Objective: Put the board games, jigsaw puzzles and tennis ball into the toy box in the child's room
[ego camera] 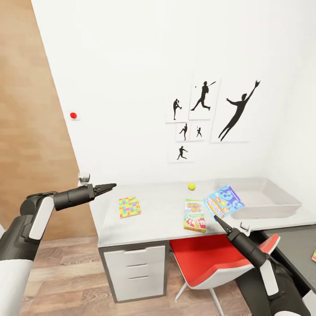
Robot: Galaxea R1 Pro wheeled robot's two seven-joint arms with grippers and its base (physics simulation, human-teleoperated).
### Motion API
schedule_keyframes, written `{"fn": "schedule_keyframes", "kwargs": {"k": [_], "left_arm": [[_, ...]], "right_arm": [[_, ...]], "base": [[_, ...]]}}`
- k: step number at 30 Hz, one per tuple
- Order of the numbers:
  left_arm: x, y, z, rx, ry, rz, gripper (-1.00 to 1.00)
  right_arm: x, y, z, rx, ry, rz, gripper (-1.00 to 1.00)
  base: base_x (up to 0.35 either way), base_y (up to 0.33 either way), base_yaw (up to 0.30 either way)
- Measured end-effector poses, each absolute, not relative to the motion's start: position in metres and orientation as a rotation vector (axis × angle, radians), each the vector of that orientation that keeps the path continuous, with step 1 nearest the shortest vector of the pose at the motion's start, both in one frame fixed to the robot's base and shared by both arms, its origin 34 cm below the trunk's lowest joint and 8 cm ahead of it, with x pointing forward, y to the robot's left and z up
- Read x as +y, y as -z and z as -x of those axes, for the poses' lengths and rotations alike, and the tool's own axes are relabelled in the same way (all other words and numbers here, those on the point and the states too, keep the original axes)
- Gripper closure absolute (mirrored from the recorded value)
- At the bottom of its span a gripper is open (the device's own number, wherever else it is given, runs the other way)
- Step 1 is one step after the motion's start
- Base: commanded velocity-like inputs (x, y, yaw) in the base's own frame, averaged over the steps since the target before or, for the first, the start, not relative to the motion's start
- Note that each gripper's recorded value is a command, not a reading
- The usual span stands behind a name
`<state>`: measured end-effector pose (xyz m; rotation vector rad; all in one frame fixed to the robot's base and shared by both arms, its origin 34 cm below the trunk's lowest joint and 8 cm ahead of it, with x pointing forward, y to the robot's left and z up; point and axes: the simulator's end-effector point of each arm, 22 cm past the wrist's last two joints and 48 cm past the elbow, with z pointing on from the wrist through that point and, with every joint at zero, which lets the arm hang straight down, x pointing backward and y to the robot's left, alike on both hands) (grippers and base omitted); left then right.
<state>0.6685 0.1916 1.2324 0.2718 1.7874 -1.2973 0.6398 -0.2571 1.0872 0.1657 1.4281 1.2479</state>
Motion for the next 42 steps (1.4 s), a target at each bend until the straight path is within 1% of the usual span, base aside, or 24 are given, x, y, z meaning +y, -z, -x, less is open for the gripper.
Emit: {"fn": "schedule_keyframes", "kwargs": {"k": [5,14,22,35,42], "left_arm": [[0.1916,-1.2324,-0.6685,1.787,1.297,-0.272,-1.0],[0.1917,-1.2325,-0.6684,1.787,1.297,-0.272,-1.0],[0.1917,-1.2327,-0.6682,1.786,1.297,-0.272,-1.0],[0.1916,-1.2356,-0.6671,1.782,1.295,-0.275,-1.0],[0.1917,-1.2371,-0.6665,1.78,1.294,-0.277,-1.0]], "right_arm": [[-0.2571,-1.0873,-0.6398,1.428,-1.248,-0.166,1.0],[-0.2575,-1.0874,-0.6398,1.428,-1.249,-0.166,1.0],[-0.2574,-1.0876,-0.6397,1.428,-1.248,-0.166,1.0],[-0.2573,-1.0902,-0.6392,1.424,-1.248,-0.162,1.0],[-0.2576,-1.0917,-0.6391,1.421,-1.248,-0.161,1.0]], "base": [[0.002,-0.001,-0.172],[0.009,-0.005,-0.016],[0.157,-0.141,-0.021],[0.144,-0.095,-0.226],[0.116,-0.018,-0.195]]}}
